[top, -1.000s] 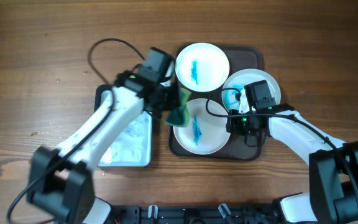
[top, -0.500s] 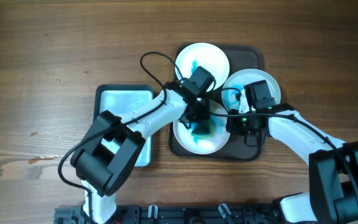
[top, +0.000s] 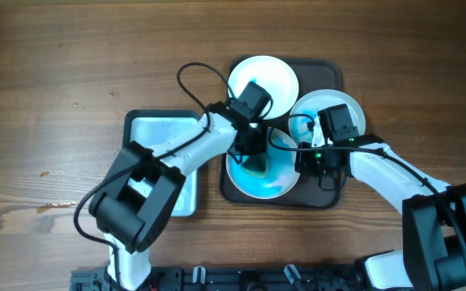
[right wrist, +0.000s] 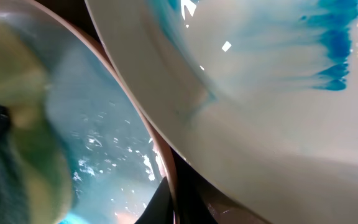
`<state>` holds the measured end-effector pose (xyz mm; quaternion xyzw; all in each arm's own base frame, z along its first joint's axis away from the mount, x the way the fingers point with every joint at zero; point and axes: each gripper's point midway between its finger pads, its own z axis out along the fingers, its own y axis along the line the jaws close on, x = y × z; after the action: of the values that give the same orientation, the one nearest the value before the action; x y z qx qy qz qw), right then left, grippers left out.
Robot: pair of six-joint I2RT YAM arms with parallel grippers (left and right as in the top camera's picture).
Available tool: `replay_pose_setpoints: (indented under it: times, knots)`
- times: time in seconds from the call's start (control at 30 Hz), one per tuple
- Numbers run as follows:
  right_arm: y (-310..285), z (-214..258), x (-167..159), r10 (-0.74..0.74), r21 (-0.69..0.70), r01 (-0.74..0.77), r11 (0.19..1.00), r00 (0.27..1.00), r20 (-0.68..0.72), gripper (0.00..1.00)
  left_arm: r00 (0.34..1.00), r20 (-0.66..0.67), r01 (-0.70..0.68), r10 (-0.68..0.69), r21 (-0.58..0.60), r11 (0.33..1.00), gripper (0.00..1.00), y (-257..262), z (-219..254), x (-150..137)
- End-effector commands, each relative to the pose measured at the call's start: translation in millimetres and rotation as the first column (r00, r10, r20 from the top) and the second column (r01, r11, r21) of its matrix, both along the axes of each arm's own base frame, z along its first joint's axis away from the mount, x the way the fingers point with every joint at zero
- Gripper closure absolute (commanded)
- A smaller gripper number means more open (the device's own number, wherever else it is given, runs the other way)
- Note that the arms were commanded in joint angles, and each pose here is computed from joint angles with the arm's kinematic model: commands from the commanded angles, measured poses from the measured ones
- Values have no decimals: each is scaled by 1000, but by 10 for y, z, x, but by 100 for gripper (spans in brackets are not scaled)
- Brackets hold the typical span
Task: Clean dirty plates on tray and stack at the side
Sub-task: 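Scrub the front plate with the sponge in the left gripper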
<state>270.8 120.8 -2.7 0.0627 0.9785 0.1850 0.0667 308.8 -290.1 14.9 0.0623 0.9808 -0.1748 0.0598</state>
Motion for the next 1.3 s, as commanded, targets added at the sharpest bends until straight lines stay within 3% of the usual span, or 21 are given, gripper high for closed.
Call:
replay_pose_setpoints:
  times: [0.0, 0.23, 0.37, 0.5, 0.8, 0.93, 1.07, 1.1, 1.27]
  knots:
    - [-183, -219, -152, -37, -103, 29, 994, 997, -69, 96, 977, -119, 156, -175, -149, 976, 96, -501, -85, -542]
    - [-186, -221, -162, -37, -104, 29, 994, 997, -73, 96, 972, -156, 163, -178, -102, 981, 96, -469, -132, -697]
    - [-187, -221, -166, -37, -104, 29, 994, 997, -74, 96, 989, -144, 79, -47, 231, 970, 96, 276, -319, -565]
    - [-186, -221, -167, -37, -104, 29, 994, 997, -74, 96, 994, -111, 40, 7, 417, 908, 96, 750, -324, -480]
    - [-185, -221, -164, -37, -104, 29, 994, 997, -73, 96, 995, 28, -93, 92, 495, 864, 96, 1246, -88, -57]
    - [-185, -221, -163, -37, -104, 29, 994, 997, -73, 96, 994, 59, -104, 87, 414, 904, 96, 1049, -83, 43]
    - [-185, -221, -164, -37, -104, 29, 994, 997, -73, 96, 999, 37, -18, 14, 106, 994, 96, 254, -65, 45]
    - [-185, -221, -164, -37, -104, 29, 994, 997, -73, 96, 999, 23, 23, -23, 17, 1000, 96, 16, -66, 4]
    - [-186, -221, -165, -37, -104, 29, 994, 997, -74, 96, 988, -52, 128, -142, -213, 969, 96, -592, -86, -275]
